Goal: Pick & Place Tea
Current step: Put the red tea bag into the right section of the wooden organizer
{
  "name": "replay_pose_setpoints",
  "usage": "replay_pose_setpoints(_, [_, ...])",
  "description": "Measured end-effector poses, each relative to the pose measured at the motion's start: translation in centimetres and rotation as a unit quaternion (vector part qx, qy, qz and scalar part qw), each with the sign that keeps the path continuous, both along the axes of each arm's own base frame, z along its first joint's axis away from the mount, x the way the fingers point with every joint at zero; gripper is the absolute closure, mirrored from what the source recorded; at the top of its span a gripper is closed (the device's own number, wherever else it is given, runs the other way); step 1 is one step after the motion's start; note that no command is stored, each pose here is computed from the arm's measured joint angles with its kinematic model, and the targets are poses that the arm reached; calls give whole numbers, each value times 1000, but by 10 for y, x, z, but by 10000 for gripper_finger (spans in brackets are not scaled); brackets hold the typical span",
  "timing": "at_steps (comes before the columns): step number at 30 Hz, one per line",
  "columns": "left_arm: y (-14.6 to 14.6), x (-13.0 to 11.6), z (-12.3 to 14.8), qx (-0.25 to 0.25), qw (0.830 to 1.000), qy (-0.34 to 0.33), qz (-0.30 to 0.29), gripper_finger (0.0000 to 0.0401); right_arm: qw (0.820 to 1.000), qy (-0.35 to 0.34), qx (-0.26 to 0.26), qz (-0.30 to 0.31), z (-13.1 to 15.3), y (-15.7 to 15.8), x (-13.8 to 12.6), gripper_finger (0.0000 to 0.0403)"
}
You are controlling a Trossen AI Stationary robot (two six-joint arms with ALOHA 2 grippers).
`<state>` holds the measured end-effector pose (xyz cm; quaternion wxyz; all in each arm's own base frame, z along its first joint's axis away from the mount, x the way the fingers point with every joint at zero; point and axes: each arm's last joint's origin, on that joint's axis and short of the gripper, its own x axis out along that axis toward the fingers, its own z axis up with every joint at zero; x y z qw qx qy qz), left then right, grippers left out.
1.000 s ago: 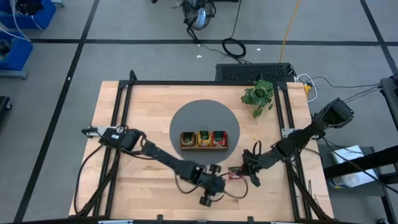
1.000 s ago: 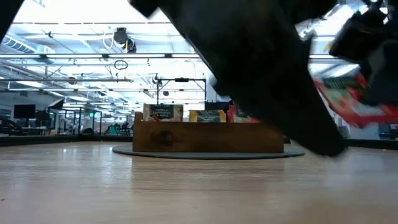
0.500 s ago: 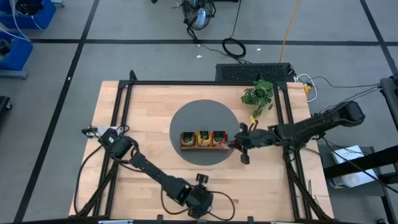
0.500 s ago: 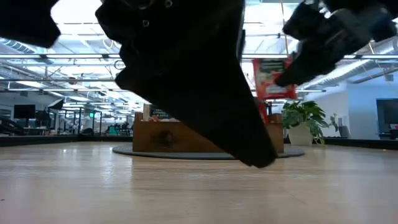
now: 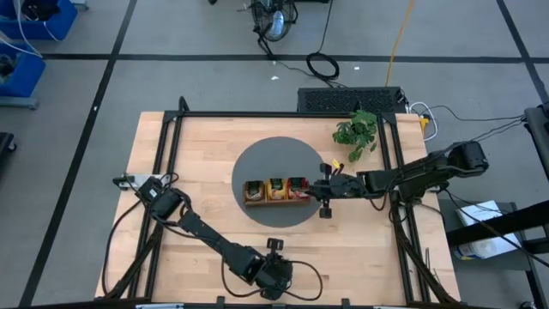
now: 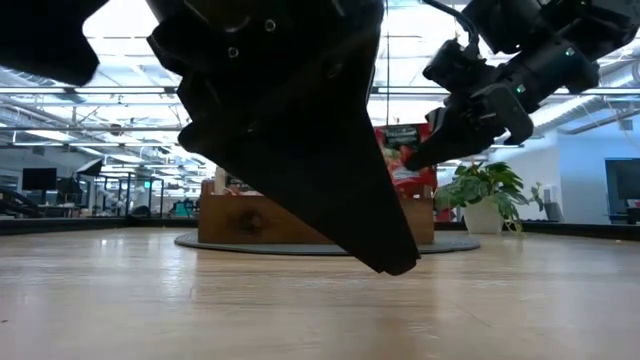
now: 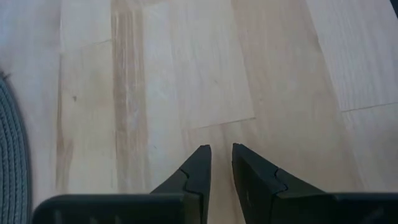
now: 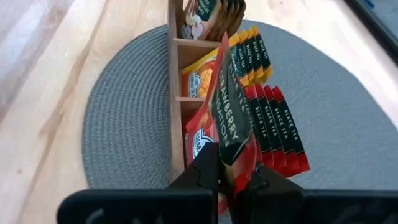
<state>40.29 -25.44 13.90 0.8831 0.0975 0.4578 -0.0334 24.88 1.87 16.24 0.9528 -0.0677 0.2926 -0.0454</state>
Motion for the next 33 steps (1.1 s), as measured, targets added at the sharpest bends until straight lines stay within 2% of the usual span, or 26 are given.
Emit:
replay_pose_setpoints(8, [0,0,0,-9,1000,-2,12,329,999,-27,-24,14,7,1,7,400])
replay_pose_setpoints(14, [0,0,0,-11,1000,-3,14,329,999,-10,-39,27,17,2,16,400])
replay_pose_setpoints(25, [0,0,0,-10,1000,-1,13,329,999,21,-41,26,-12,2,29,399])
replay_pose_setpoints(33, [0,-1,-2,-7,1000,1,11,329,998,-3,-64,7,-10,0,33,399])
